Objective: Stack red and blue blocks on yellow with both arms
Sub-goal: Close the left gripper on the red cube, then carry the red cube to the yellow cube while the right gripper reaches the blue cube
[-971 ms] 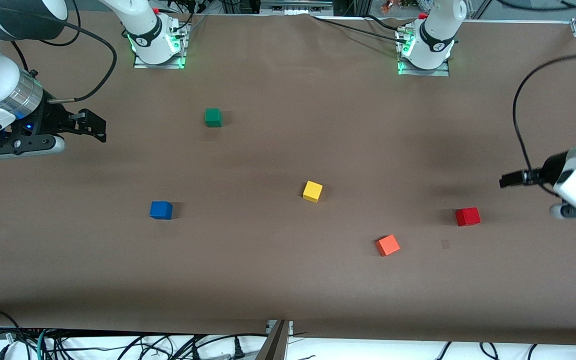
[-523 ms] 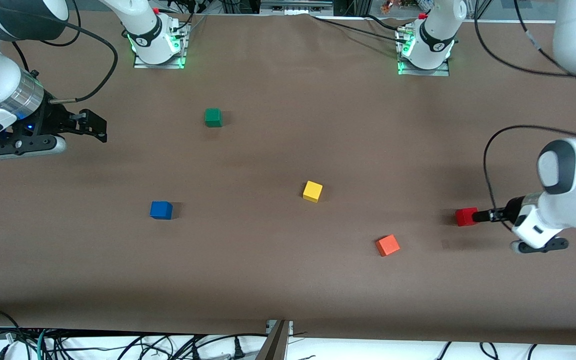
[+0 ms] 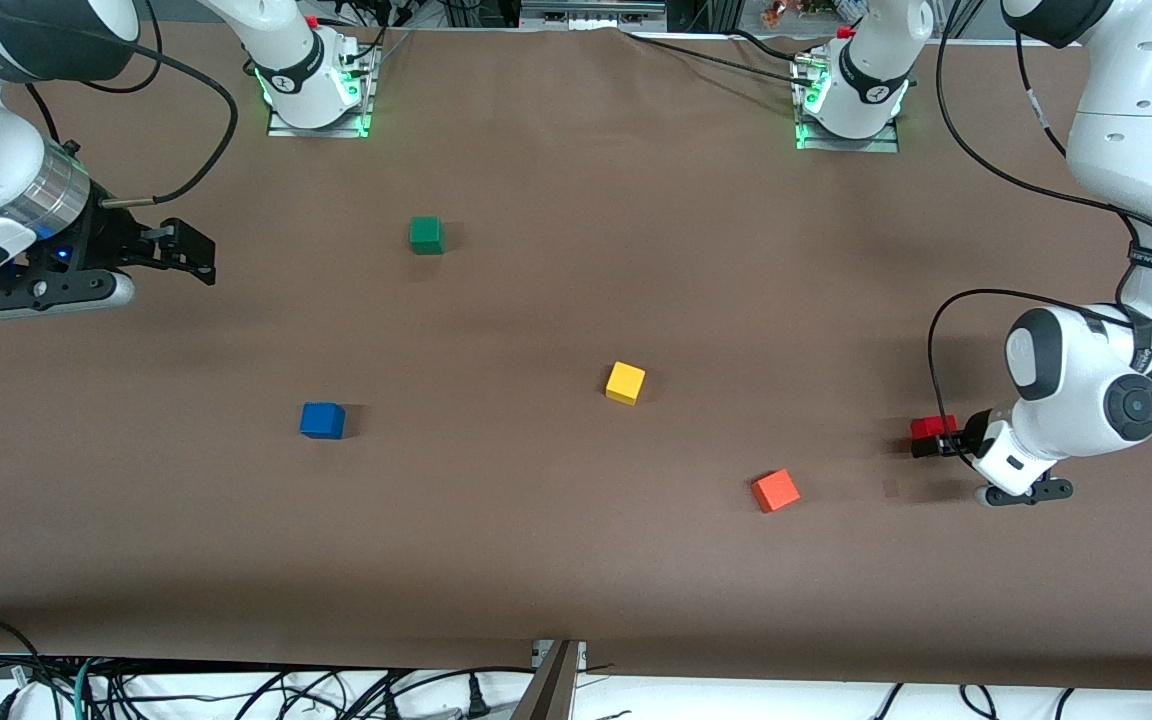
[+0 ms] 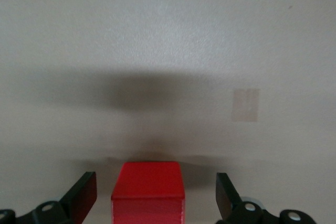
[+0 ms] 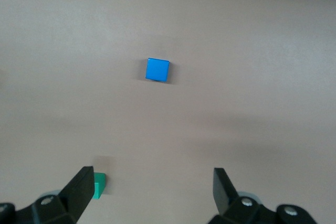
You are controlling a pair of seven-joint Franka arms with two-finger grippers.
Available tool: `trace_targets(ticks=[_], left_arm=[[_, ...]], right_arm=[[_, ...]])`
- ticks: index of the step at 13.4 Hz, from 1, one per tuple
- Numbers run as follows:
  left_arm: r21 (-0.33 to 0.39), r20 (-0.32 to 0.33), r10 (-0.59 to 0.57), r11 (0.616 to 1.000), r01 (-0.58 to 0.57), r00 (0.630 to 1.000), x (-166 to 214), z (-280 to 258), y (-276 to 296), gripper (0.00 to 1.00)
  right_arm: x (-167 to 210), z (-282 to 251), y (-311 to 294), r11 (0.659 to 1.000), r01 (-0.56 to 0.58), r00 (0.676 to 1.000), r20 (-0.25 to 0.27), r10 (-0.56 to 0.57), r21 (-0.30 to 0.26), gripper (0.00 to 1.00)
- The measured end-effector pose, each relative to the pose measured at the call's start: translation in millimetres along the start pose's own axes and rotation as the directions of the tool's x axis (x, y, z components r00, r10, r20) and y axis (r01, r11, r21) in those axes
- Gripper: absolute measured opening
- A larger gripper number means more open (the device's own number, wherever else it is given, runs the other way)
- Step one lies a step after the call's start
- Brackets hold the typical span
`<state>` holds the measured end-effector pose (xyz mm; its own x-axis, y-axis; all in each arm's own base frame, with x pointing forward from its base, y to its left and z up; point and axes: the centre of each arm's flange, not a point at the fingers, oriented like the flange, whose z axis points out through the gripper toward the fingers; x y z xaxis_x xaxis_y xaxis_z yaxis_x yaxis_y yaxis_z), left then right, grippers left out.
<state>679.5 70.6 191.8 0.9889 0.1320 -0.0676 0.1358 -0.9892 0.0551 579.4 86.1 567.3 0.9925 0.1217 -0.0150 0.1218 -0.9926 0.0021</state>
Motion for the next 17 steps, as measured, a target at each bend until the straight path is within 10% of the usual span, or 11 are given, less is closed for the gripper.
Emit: trace_targets(ticks=[3,6,10,17], left_arm=[[0.002,0.038,0.006,1.000,-0.006,0.999,-12.1,17.0,0.8,0.92],[0.002,0.046,0.009,1.000,-0.009,0.999,-14.2,15.6,2.2,0.59],[-0.005,0.026,0.044,0.999,-0.044,0.999,0.2,-37.5,27.6,0.56],[0.023,0.038,0.149,0.988,-0.150,0.988,-62.3,-117.6,331.5,0.56]], right_arm=[[0.1,0.3,-0.2,1.000,0.000,1.000,0.001,0.000,0.000,1.00],[0.6,1.6,-0.6,1.000,0.001,1.000,0.003,-0.001,0.000,1.00],[-0.5,3.6,-1.7,1.000,0.003,1.000,0.018,-0.003,0.000,1.00],[3.5,24.3,1.3,1.000,0.000,0.997,0.072,0.000,-0.006,1.00]])
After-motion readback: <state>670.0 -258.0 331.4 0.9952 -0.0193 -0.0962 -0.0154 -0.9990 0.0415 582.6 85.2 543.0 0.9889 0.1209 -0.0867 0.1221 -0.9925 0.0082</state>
